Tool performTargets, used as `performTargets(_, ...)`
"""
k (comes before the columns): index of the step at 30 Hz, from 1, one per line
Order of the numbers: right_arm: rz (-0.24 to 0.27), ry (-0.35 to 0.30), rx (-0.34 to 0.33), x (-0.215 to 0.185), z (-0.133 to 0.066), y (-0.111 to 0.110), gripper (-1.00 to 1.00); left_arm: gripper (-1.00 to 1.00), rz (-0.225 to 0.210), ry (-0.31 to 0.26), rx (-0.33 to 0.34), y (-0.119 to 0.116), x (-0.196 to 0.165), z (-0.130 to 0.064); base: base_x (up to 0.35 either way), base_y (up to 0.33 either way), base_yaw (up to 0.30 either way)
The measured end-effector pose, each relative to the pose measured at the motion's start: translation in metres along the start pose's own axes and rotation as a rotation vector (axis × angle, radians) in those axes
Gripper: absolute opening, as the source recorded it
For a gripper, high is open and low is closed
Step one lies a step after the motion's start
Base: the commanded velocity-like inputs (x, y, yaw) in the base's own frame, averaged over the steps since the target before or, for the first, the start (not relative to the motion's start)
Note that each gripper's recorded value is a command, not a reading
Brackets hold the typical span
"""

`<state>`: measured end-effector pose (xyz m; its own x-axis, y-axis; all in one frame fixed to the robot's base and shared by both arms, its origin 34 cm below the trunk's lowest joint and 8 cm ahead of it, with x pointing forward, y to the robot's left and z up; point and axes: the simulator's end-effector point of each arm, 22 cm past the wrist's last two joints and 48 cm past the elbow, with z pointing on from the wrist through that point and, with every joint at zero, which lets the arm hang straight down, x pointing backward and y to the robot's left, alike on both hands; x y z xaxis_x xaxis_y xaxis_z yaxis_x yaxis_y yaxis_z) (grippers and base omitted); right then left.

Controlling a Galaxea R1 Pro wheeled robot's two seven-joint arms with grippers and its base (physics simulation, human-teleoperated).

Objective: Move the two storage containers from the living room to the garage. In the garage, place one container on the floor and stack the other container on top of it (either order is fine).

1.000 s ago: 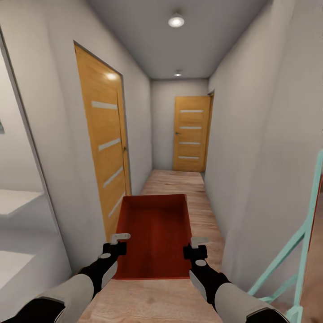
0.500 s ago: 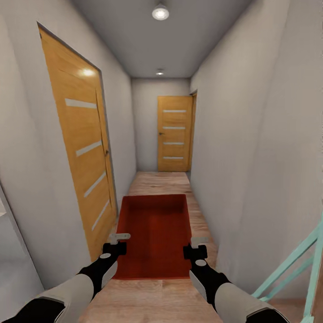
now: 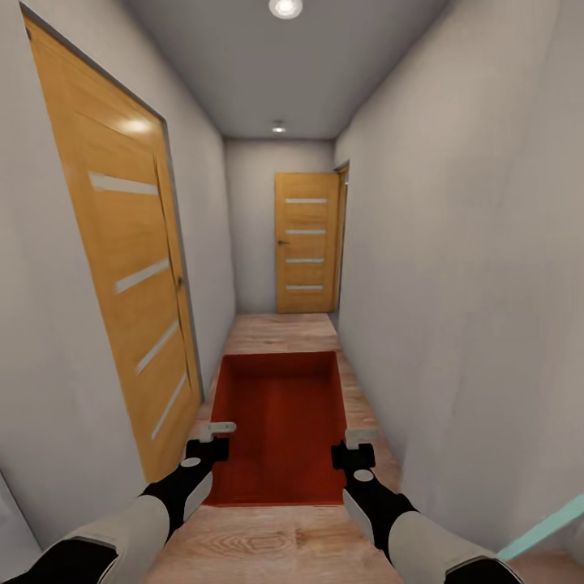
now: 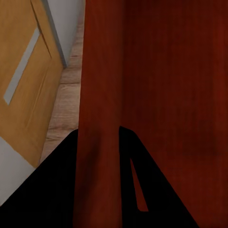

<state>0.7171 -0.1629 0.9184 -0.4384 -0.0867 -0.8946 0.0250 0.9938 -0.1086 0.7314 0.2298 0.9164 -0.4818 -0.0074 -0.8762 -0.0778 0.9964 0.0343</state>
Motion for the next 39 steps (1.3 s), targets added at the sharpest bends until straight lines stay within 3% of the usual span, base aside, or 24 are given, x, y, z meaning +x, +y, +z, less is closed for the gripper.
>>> performTargets(39, 0.000, -0.004, 0.000, -0.0016, 0.0001, -0.0001, -1.00, -1.00, -0.002, -0.003, 0.000, 0.0000, -0.0009, 0.0000, 0.322, 0.001, 0.000)
